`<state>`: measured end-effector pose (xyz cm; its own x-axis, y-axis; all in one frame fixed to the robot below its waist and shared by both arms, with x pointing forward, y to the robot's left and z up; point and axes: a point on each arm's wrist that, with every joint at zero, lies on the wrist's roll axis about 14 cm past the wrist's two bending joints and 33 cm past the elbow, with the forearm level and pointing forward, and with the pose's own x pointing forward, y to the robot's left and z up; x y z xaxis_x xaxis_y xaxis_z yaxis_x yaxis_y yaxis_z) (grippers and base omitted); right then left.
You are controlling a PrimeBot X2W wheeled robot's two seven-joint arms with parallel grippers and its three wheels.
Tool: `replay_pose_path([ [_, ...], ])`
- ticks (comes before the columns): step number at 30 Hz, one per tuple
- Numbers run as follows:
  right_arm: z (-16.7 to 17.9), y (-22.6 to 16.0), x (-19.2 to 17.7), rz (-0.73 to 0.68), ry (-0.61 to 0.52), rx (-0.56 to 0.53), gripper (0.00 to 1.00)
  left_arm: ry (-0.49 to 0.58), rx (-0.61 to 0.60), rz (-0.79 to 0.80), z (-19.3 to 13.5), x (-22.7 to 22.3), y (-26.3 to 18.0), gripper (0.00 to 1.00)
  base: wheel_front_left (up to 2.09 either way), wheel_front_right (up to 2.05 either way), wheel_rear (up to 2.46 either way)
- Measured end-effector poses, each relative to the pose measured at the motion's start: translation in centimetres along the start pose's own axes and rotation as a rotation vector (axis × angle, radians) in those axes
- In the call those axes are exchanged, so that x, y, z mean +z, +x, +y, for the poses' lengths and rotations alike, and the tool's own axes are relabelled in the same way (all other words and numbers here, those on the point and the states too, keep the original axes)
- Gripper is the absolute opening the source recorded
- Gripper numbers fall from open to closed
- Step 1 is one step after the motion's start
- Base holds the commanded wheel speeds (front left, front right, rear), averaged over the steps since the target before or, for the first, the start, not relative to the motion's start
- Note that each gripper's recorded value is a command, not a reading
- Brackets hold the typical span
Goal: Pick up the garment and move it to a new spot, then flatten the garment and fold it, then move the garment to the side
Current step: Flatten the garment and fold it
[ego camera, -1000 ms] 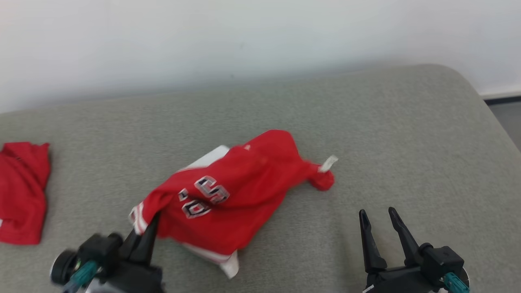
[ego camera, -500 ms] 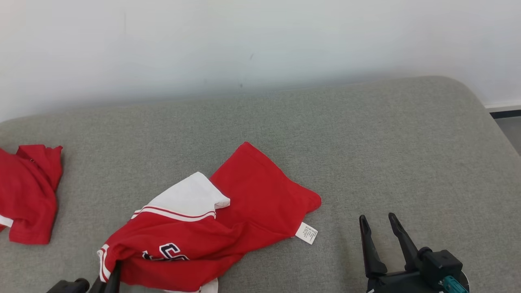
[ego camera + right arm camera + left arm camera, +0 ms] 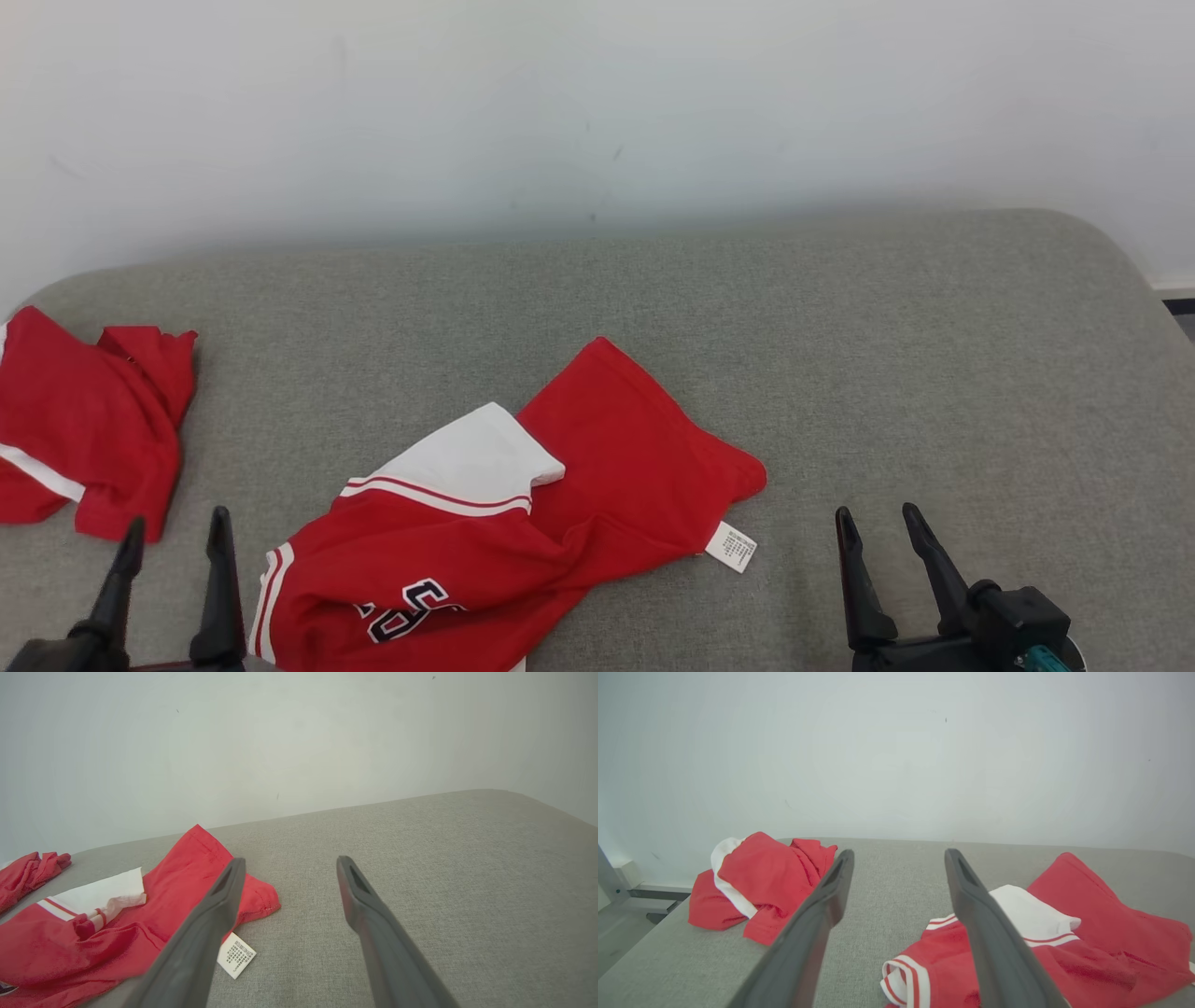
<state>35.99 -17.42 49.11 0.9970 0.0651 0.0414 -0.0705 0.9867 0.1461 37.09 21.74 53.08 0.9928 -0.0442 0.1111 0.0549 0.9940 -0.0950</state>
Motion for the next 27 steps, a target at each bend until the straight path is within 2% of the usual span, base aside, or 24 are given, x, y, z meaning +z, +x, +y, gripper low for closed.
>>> replay_pose_path([
  [8,0.7,0.3,-0.1,0.003,0.001,0.022,1.0,0.028,0.088,-0.12,1.4,3.4,-0.7,1.0,0.0,0.0,0.0],
  [10,0.6,0.3,-0.3,0.008,0.0,0.02,1.0,0.05,0.083,-0.108,1.2,2.9,-1.0,1.0,0.0,0.0,0.0],
  [19,0.8,0.5,-0.9,0.028,-0.011,0.028,1.0,0.025,0.113,-0.074,0.8,1.1,-1.9,1.0,0.0,0.0,0.0],
  [27,3.6,4.3,-0.2,0.015,-0.098,0.126,1.0,0.029,0.138,-0.076,1.6,1.0,-2.7,1.0,0.0,0.0,0.0],
])
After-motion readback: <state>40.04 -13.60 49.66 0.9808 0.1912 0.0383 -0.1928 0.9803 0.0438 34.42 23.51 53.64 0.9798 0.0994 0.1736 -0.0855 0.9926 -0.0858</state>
